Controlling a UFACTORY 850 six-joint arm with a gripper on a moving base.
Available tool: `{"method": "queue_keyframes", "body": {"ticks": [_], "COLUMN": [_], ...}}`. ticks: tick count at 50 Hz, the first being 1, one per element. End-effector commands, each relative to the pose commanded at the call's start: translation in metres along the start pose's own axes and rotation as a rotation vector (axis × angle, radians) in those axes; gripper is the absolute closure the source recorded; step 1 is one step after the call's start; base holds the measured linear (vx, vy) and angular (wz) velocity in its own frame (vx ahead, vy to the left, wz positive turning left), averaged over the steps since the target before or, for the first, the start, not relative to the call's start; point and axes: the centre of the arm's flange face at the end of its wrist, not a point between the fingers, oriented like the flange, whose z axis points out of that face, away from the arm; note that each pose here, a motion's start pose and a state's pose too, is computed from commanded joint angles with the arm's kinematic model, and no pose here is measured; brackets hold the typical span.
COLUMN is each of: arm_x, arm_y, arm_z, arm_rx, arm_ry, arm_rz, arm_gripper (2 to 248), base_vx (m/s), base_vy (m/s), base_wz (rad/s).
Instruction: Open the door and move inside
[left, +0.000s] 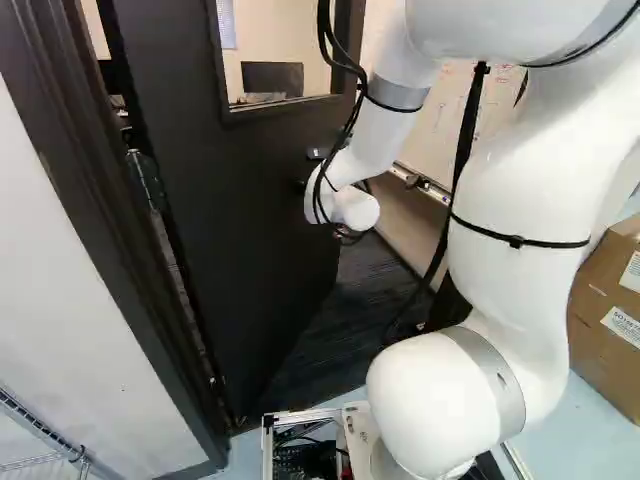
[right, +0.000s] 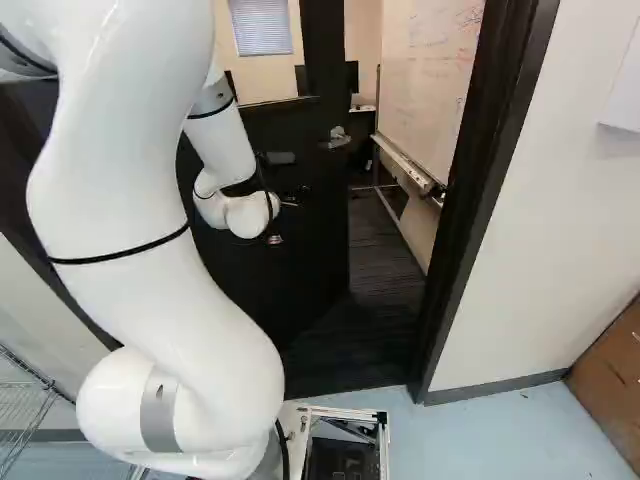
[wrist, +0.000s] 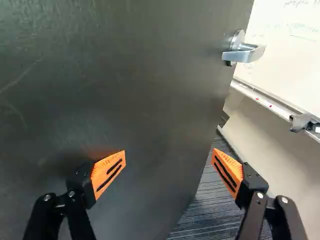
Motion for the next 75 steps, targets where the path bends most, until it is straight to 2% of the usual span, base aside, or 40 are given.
{"method": "queue_keyframes", "body": {"ticks": [75], "arm_x": [0.01], "arm_y": [-0.069], "arm_z": [0.073], "arm_rx": [0.118], "arm_ry": [0.031], "arm_rz": [-0.024], "arm_gripper": [3], "base_vx": [0.0], "base_vy": [0.0], "base_wz": [0.0]}}
